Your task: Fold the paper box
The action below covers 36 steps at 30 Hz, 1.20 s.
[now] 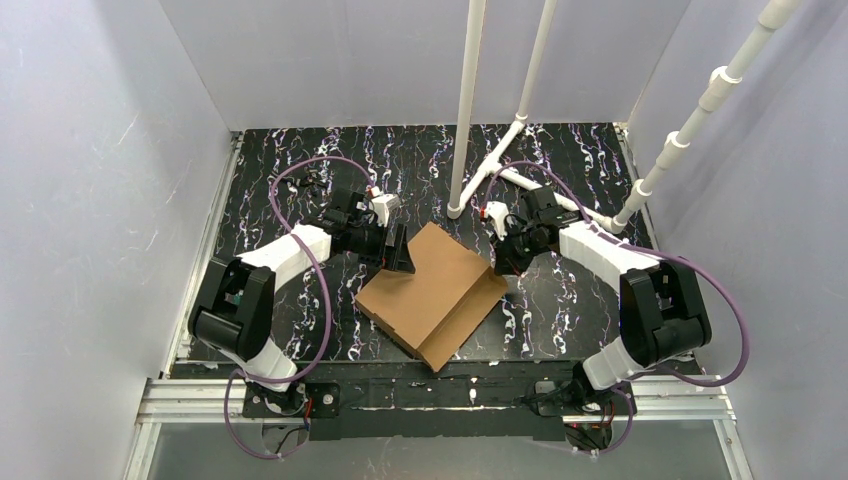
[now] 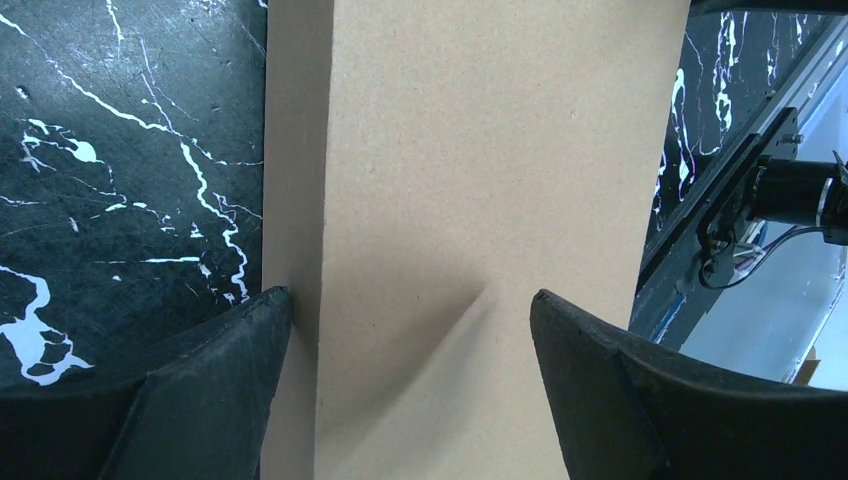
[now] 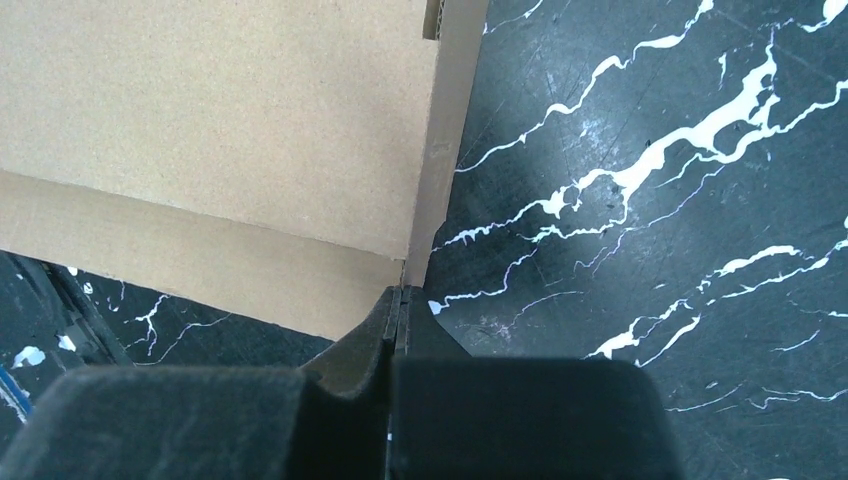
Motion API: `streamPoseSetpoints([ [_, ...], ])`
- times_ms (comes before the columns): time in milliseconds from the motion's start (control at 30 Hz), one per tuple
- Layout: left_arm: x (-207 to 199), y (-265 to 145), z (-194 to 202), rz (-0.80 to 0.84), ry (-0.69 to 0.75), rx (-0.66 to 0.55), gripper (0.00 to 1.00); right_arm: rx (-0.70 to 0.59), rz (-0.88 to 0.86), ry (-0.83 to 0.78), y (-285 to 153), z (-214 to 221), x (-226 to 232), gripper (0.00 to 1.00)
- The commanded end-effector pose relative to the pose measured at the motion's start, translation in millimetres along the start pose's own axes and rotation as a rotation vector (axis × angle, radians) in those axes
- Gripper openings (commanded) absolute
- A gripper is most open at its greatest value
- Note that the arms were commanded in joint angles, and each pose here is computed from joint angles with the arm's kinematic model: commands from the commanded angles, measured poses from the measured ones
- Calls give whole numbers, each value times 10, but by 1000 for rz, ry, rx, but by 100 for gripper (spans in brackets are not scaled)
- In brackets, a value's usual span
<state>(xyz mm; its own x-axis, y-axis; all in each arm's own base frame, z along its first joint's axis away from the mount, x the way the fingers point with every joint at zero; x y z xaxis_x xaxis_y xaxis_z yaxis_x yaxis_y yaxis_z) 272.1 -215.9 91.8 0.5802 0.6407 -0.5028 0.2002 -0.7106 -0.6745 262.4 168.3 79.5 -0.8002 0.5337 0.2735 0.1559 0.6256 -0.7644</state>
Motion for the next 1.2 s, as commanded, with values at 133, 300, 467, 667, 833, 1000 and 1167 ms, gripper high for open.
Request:
streamPoseSetpoints([
  [133, -91, -13, -69, 60, 14, 8, 82, -5, -2, -67, 36, -239, 40, 1],
  [300, -32, 13, -31, 36, 7, 32, 77, -7, 35, -78, 17, -304, -26, 1],
  [467, 3, 52, -33, 32, -1, 54, 69, -4, 31, -119, -10, -388, -44, 1],
  [667, -17, 70, -41, 44, 0, 58, 68, 27, -1, -153, 93, -459, -36, 1],
  [833, 0, 78, -17, 30, -12, 64, 68, 46, 3, -145, 160, -432, -58, 2],
  [1000, 59, 70, -1, -19, -30, 69, 68, 10, 52, -126, 17, -354, -86, 40],
  [1167, 53, 35, -23, -26, -34, 58, 68, -82, 79, -96, -300, -282, -186, 65],
])
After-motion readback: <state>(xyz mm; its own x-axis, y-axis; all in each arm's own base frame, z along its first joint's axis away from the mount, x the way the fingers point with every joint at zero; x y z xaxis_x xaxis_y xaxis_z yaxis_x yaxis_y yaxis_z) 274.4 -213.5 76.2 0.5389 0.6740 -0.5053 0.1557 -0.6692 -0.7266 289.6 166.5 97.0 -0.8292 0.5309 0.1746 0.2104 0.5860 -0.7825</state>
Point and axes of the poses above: each gripper's point midway between its finger pads, its own y axis out along the fingers, its own x axis along the line the jaws close on, z = x × y, the point moved 2 cm from there along -y, back along the fingers, and after that the axes turned 6 degrees about y, right-handed, at the moved point
